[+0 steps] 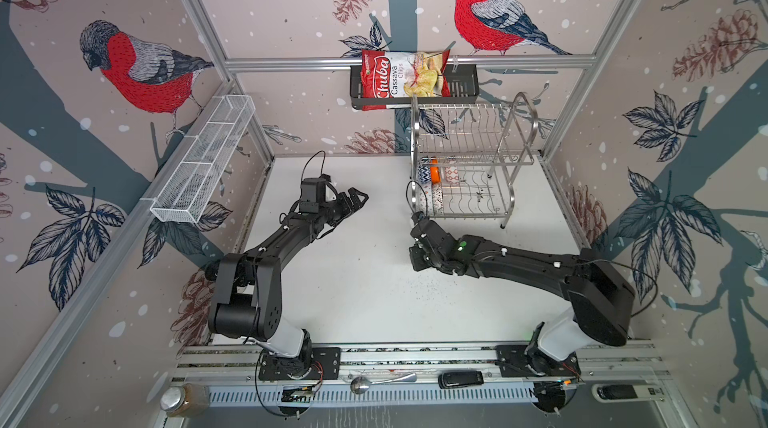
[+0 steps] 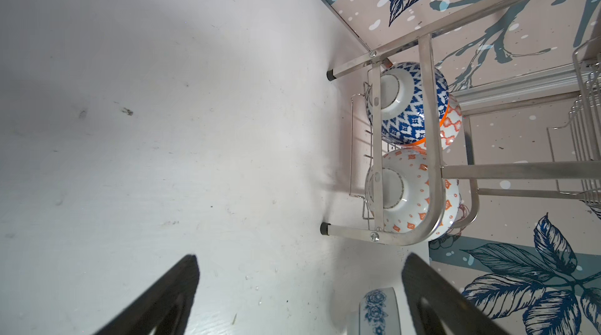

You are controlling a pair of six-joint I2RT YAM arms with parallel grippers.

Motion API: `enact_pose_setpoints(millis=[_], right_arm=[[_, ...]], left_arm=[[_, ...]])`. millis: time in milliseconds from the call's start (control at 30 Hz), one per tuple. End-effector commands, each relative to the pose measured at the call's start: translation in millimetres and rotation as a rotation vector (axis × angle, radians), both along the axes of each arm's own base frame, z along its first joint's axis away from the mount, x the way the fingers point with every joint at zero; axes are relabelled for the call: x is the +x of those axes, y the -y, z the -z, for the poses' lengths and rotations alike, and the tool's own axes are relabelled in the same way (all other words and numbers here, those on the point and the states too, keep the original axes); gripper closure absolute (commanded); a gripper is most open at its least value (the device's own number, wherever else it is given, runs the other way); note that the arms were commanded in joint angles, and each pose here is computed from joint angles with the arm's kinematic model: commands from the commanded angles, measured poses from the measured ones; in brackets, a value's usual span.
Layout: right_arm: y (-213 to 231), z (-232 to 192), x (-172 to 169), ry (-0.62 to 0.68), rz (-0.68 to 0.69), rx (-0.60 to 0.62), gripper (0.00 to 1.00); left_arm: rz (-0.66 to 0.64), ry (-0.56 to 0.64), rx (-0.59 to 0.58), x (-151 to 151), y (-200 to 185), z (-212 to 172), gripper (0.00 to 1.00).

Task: Load the bowls into the dish rack
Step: 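Lift the blue floral bowl with the right gripper into the rack slot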

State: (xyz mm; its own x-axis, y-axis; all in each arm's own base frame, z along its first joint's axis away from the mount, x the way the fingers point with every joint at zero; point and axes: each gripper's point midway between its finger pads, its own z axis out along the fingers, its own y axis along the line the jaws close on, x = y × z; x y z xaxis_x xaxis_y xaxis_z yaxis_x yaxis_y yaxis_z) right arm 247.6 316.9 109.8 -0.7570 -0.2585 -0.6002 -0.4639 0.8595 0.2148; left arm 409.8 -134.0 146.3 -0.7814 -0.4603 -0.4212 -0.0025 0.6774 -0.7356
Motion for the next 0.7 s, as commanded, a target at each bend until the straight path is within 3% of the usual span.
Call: enact_pose_setpoints(millis=[0, 267, 533, 667], right_arm=[[-6, -42, 7, 0.036, -0.033, 0.211, 0.99], [54, -122, 38, 0.159, 0.017, 0.444, 0.99], [113, -155, 71, 0.266, 0.074, 0.631, 1.0], [125, -160, 82, 0.297, 0.079, 0.649, 1.0]], left_arm=[[0.032, 0.033, -0.007, 1, 5, -9, 0.03], [0.137, 0.064, -0.111, -8, 34, -22, 0.03], [0.272, 0.119, -0.178, -31, 76, -39, 0.02], [0.287, 0.119, -0.217, -34, 82, -41, 0.02]])
